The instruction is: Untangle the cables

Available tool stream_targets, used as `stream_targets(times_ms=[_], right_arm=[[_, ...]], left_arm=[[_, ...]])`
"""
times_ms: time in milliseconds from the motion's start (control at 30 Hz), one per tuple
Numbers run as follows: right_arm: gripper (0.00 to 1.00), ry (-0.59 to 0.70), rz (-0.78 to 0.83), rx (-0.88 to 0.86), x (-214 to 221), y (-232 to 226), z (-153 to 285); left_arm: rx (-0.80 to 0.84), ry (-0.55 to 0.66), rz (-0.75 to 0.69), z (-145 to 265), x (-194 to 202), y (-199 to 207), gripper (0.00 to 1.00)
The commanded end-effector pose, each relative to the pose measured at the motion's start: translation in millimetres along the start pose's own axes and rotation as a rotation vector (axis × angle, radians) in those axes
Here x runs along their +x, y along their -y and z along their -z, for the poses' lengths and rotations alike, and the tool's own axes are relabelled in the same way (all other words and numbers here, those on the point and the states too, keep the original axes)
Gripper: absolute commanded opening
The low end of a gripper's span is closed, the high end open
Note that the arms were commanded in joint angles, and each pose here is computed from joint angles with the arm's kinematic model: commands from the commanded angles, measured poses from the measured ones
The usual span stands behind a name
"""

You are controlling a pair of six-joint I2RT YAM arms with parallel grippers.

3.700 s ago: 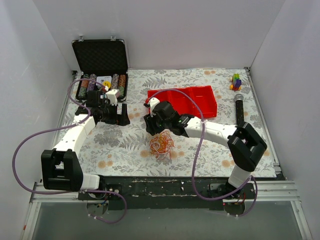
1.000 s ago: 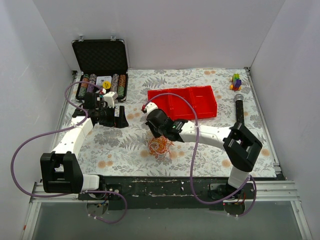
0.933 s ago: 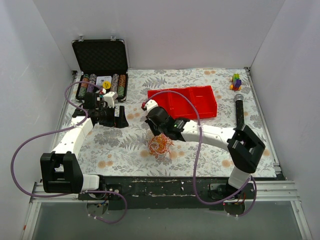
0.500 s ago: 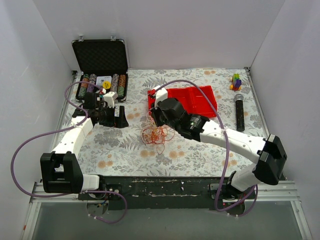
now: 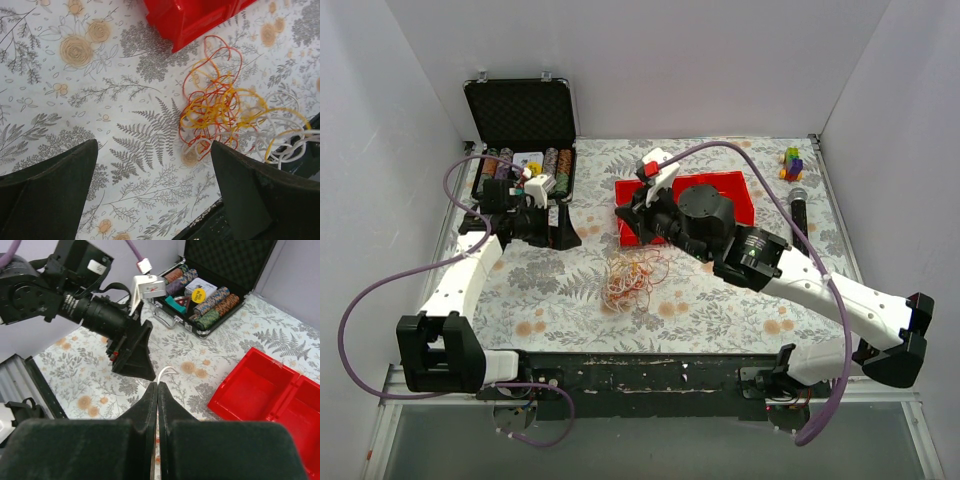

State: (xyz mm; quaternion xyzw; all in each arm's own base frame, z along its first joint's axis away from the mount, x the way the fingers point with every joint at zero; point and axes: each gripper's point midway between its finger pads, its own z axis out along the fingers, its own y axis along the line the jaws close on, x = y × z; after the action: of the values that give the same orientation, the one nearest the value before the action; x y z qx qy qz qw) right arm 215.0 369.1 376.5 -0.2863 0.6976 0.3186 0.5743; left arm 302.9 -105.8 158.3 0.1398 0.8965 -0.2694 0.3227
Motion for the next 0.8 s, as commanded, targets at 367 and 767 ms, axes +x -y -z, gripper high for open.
stream_targets(times_ms=[367,767], right_arm=[[0.01,0.174,0.071,-0.081,-98,-42,11],[0.01,0.356,0.118,0.004,-179,-28,31]], left_arm=[[0.485,0.189,-0.128,41,-38,97,0.98],[0.609,0.142,-0.25,37,0,120,0.96]])
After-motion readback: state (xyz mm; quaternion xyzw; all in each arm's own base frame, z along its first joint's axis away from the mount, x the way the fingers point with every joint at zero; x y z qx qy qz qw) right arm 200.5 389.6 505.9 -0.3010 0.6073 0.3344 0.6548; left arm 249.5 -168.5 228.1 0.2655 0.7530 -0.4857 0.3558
